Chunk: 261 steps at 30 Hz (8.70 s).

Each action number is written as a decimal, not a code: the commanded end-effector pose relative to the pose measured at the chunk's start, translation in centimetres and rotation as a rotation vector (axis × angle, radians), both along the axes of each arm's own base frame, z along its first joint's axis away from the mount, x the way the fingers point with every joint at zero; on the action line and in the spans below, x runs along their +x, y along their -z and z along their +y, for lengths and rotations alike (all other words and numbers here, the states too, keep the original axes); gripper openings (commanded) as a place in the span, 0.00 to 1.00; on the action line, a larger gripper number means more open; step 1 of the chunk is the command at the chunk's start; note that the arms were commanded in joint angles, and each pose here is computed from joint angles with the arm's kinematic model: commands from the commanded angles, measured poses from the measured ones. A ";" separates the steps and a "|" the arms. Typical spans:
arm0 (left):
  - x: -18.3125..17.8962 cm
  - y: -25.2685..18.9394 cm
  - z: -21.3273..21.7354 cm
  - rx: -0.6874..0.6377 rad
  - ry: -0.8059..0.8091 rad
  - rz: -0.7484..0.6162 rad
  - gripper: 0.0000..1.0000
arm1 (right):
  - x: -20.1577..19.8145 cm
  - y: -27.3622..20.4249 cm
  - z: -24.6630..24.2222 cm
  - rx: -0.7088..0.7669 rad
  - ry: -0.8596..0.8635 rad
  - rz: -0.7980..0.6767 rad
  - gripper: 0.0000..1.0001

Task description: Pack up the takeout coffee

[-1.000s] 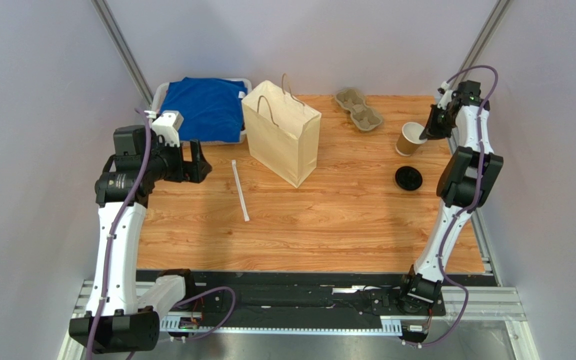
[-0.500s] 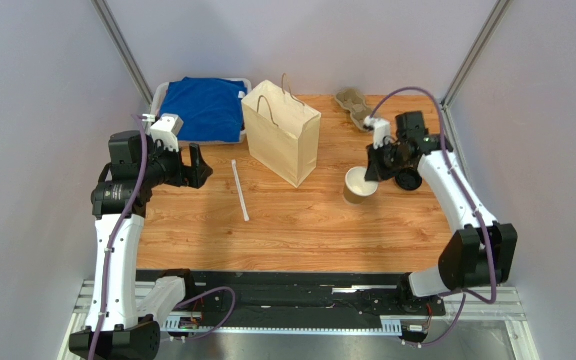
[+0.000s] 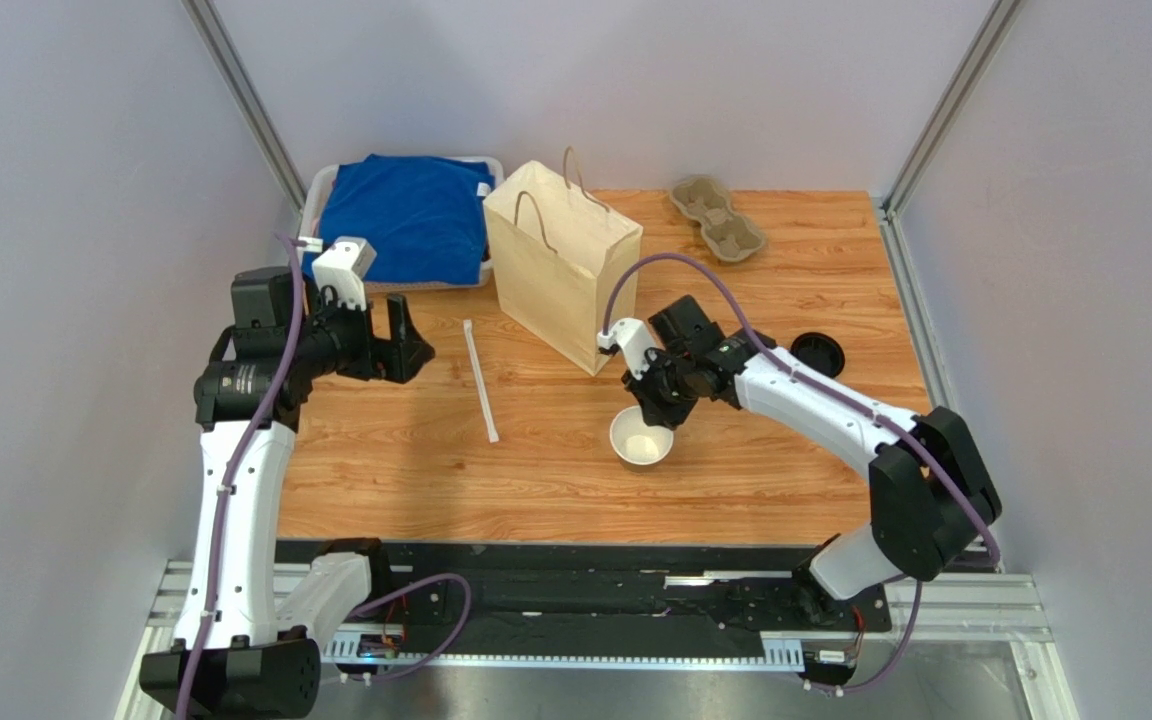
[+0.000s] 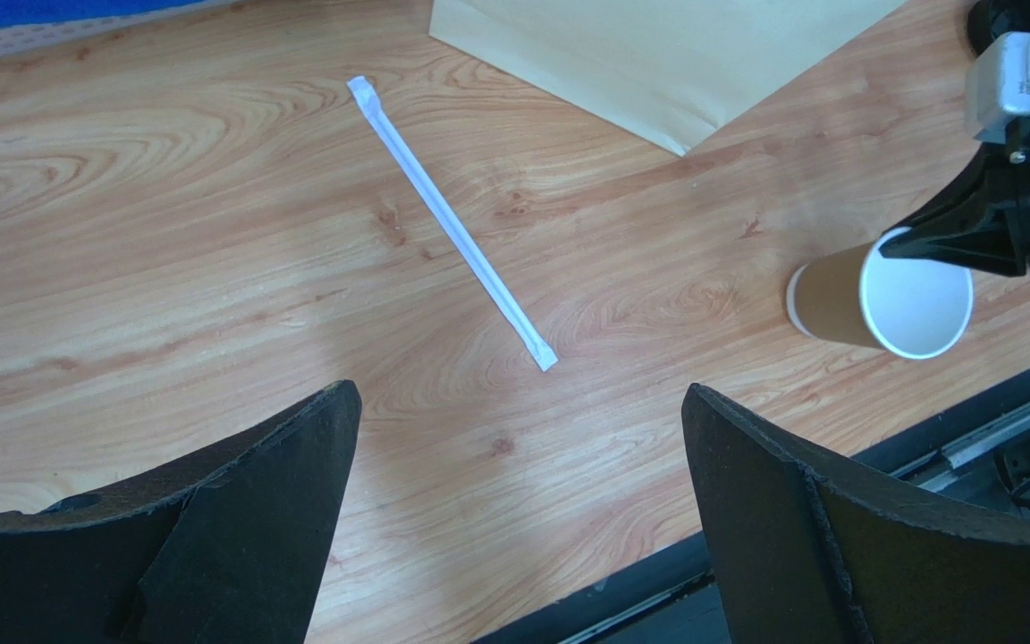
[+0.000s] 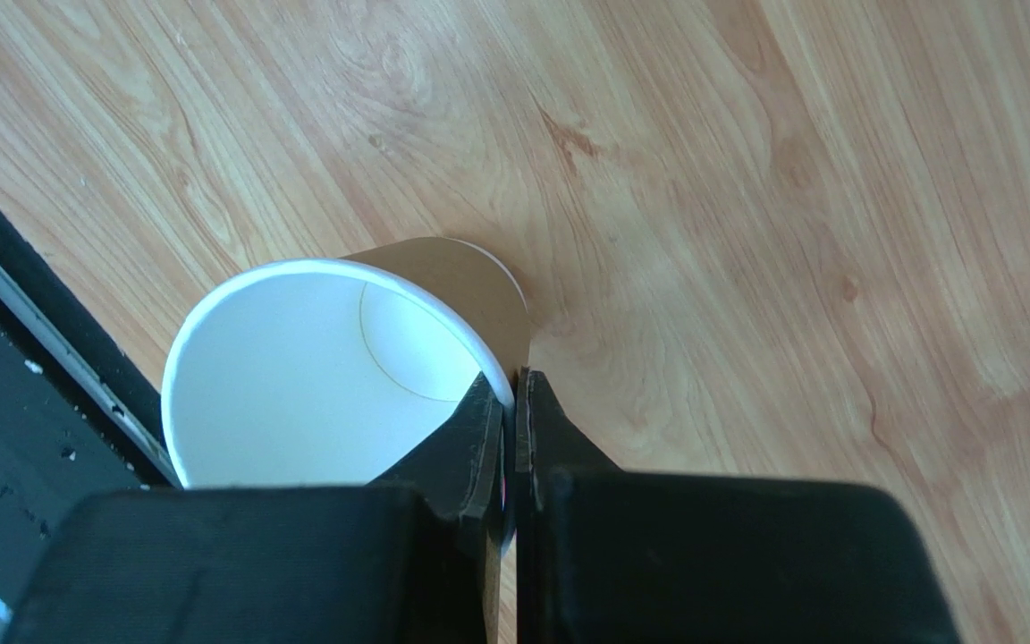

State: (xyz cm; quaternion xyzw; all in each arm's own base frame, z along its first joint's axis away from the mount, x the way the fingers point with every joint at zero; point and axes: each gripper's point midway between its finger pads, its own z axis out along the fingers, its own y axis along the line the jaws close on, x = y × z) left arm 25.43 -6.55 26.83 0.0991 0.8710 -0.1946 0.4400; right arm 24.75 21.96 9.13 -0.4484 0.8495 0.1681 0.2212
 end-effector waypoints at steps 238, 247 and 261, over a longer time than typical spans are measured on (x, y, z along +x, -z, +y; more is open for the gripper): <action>-8.3 -9.5 -22.2 -0.242 0.742 -0.348 0.62 | -11.4 -23.6 4.8 0.907 0.023 0.420 0.00; -8.0 -8.3 -24.0 -0.231 0.768 -0.303 0.57 | -11.8 -23.4 4.7 0.930 0.018 0.418 0.00; -8.8 -7.9 -25.0 -0.287 0.818 -0.248 0.26 | -12.4 -22.9 4.5 0.926 -0.014 0.424 0.00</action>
